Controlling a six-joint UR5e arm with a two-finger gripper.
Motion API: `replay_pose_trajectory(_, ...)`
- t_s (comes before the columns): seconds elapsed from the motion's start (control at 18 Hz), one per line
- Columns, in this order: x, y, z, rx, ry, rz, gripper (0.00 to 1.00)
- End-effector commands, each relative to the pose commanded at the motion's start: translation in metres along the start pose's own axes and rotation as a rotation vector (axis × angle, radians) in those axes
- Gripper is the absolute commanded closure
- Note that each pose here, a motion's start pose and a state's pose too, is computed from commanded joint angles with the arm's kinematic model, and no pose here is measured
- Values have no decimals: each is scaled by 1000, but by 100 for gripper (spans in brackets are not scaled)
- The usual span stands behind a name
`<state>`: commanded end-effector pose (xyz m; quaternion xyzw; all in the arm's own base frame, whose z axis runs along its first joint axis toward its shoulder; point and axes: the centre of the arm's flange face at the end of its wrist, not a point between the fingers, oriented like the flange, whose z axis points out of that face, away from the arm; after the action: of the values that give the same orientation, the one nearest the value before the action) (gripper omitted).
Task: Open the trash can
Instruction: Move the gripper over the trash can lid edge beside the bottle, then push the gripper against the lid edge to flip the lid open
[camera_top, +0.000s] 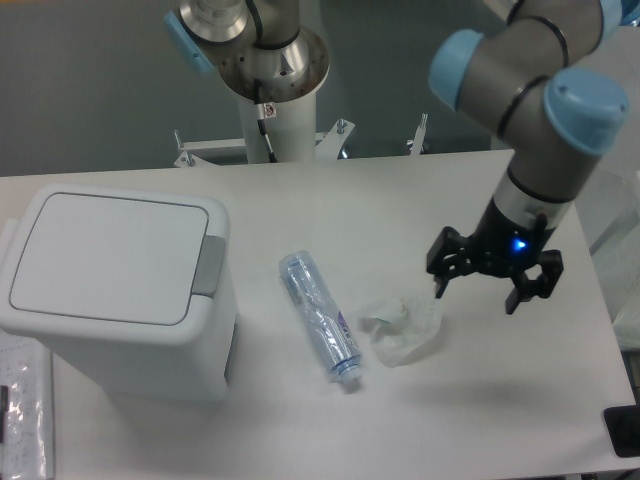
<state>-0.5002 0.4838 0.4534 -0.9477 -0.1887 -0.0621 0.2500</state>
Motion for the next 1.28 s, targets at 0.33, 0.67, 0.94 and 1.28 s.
replay_pose_trajectory(0.33,70,-23,6,53,81,-72,0)
replay_pose_trajectory(0.67,121,-4,-13,67,131,-63,0)
replay_pose_trajectory(0.94,163,15,-4,34,151,-27,0)
replay_pose_trajectory(1.28,181,19,8,9,163,-12,0)
